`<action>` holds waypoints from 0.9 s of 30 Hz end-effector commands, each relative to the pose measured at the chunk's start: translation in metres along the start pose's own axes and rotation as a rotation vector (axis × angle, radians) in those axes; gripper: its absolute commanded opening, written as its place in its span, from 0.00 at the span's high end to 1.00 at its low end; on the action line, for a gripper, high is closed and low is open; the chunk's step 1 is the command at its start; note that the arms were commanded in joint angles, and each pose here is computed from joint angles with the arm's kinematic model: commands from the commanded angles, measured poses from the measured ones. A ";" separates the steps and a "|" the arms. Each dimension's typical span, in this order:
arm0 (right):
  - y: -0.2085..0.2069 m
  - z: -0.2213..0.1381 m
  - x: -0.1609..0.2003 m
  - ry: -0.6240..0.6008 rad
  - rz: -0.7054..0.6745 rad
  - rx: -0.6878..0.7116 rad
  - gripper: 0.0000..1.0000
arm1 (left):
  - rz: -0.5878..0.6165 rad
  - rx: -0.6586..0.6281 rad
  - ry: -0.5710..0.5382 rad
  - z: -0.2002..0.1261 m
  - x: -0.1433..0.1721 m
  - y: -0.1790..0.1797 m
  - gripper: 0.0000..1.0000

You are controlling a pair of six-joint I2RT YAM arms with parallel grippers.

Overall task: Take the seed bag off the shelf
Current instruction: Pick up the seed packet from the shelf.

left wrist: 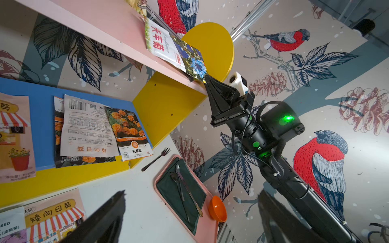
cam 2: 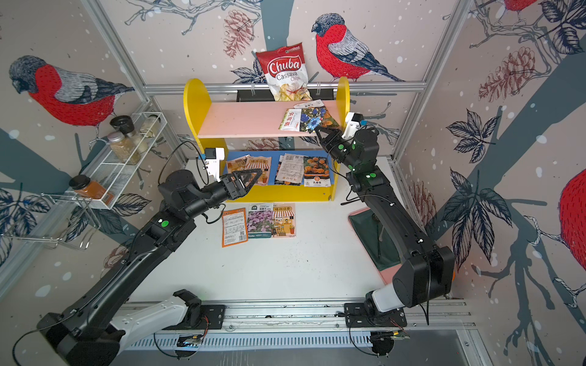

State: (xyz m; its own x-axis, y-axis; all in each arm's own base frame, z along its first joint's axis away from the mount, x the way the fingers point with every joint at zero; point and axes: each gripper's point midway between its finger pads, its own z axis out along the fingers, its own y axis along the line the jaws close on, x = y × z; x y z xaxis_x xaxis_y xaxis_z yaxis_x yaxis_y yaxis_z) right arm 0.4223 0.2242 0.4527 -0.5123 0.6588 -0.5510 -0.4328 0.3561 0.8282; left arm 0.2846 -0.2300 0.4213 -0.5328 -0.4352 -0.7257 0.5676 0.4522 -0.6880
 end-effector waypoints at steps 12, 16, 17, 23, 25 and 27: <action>0.098 -0.042 0.009 -0.092 -0.151 -0.289 1.00 | -0.206 0.198 -0.243 -0.016 -0.032 -0.028 0.04; 0.125 -0.059 0.019 -0.096 -0.193 -0.360 1.00 | -0.301 0.250 -0.265 -0.012 -0.033 -0.038 0.06; 0.127 -0.059 0.024 -0.090 -0.194 -0.364 1.00 | -0.336 0.269 -0.274 -0.012 -0.034 -0.041 0.07; 0.160 -0.086 0.045 -0.086 -0.234 -0.461 1.00 | -0.488 0.350 -0.327 -0.017 -0.045 -0.055 0.13; 0.167 -0.092 0.052 -0.082 -0.243 -0.494 1.00 | -0.536 0.383 -0.326 -0.019 -0.048 -0.061 0.15; 0.172 -0.095 0.061 -0.071 -0.248 -0.516 1.00 | -0.562 0.417 -0.326 -0.018 -0.051 -0.067 0.17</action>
State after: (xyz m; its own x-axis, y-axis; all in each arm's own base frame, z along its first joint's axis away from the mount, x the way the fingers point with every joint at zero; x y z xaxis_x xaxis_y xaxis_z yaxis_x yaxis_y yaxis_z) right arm 0.2593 0.2648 0.5394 -0.3659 0.6249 -0.6896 -0.8050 0.1593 0.5715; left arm 0.2706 -0.2304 0.4770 -0.6165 -0.7404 -0.2678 0.4712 -0.0745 -0.8789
